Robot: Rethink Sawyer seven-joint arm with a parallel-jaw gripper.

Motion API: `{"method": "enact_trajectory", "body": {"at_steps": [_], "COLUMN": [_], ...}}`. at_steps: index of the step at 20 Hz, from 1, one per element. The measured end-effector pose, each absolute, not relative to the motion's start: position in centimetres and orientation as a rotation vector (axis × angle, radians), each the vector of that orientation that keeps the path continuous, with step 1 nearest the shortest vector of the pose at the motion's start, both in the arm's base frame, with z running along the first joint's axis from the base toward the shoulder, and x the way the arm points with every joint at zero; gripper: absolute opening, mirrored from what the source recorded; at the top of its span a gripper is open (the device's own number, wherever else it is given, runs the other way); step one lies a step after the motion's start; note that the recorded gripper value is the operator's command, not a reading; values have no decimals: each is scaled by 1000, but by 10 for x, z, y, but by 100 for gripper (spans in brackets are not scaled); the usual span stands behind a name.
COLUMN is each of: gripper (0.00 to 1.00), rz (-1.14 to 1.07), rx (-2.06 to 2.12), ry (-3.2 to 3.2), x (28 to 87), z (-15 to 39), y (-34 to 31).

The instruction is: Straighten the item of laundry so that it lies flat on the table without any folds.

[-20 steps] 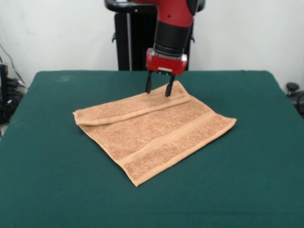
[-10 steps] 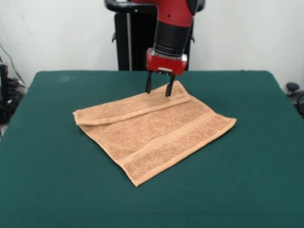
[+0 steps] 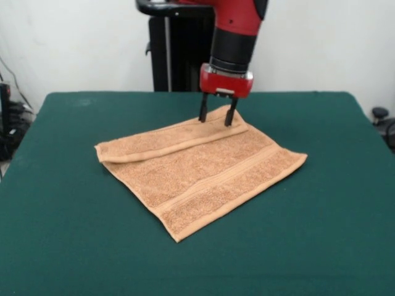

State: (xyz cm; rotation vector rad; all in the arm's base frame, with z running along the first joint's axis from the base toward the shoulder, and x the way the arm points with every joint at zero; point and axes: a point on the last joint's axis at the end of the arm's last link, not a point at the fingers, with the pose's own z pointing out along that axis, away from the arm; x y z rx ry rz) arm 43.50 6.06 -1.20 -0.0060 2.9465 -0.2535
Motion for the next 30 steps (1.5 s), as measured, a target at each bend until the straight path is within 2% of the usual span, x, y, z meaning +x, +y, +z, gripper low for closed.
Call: {"method": "enact_trajectory", "body": {"at_steps": [30], "gripper": [100], "rz": [-250], "rx": [55], "ry": [2969], "x": [431], "z": [-27], "y": [98]}}
